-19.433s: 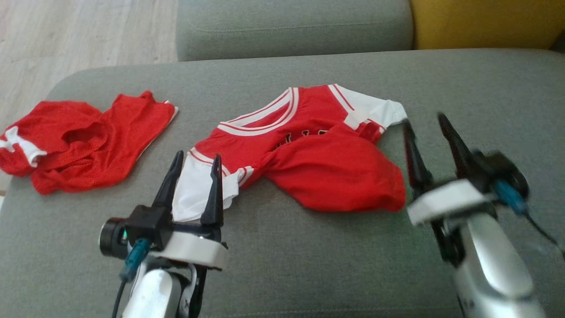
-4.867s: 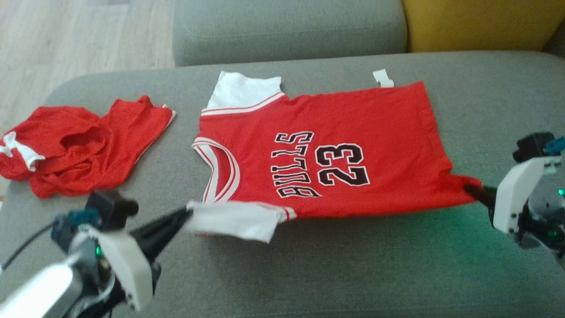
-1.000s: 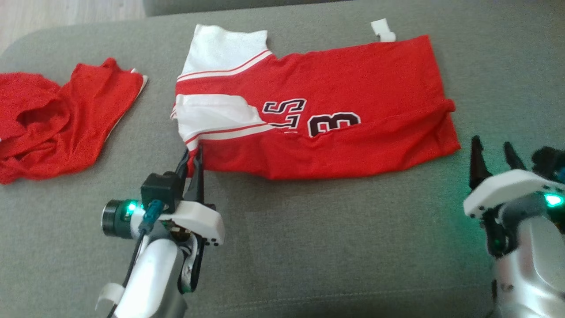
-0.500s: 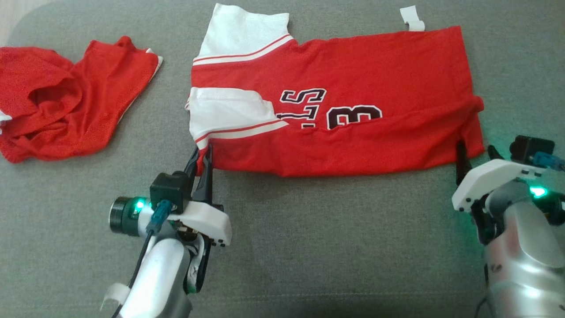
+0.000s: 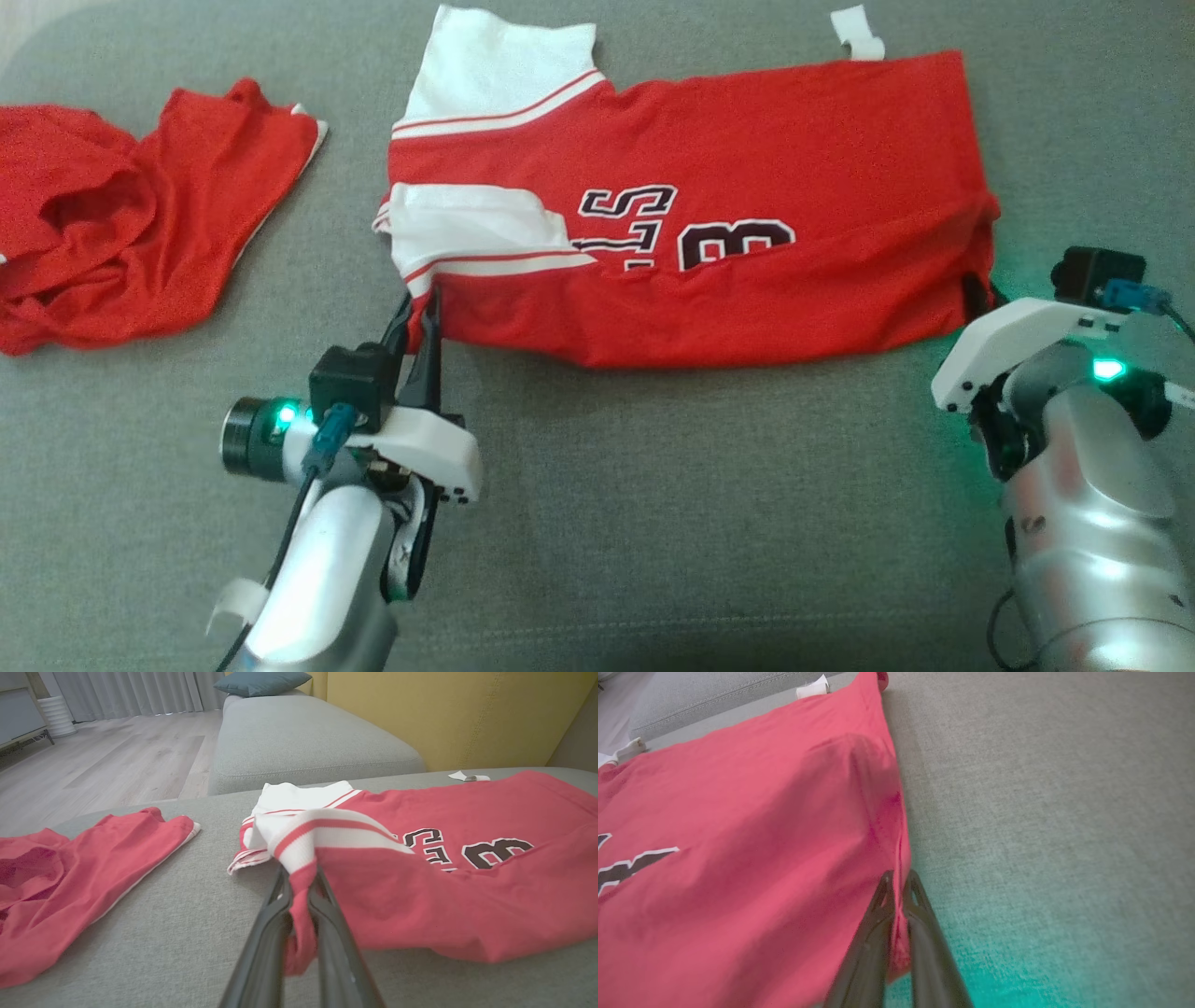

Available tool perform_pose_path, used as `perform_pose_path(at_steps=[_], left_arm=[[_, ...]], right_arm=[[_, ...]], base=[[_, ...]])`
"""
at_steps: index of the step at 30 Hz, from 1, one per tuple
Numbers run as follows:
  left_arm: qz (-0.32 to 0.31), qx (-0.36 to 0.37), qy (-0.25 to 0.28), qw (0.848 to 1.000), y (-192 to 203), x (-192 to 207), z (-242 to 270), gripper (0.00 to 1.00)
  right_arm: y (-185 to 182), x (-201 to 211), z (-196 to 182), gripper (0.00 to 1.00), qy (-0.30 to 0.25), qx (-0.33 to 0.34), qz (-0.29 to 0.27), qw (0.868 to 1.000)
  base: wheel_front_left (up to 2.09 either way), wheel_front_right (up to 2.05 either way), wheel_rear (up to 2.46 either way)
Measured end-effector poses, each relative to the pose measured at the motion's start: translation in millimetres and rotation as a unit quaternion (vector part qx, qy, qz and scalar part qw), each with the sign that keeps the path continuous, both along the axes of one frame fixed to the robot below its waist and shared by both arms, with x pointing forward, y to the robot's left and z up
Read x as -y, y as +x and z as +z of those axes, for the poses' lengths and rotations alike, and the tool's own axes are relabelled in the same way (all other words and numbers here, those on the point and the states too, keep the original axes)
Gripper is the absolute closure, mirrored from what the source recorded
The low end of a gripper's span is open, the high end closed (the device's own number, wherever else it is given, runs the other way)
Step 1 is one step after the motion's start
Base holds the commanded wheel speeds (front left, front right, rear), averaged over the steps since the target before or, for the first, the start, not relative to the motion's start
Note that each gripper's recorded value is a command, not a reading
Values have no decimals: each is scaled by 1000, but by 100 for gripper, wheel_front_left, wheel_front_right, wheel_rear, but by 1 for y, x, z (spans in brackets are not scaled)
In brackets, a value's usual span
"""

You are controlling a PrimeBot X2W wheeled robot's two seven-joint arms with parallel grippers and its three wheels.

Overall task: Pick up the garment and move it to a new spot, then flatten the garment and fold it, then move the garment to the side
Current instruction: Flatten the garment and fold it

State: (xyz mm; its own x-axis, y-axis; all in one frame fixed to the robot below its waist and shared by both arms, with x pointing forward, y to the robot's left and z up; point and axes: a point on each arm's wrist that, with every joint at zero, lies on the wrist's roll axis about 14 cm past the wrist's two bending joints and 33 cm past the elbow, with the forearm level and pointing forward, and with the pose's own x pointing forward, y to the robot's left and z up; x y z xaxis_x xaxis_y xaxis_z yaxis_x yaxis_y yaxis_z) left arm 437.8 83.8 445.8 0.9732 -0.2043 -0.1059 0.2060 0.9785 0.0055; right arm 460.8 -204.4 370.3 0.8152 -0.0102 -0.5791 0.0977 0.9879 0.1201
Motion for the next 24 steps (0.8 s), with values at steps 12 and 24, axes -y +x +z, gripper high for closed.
perform_pose_path(at_steps=[12, 24], left_arm=[[6, -3, 11, 1000, -31, -14, 5, 100], [1, -12, 14, 1000, -75, -19, 11, 100]], right_arm=[[-46, 22, 14, 100, 41, -5, -30, 999], [-104, 28, 21, 100, 77, -24, -32, 996]], base=[[0, 0, 0], [0, 0, 0]])
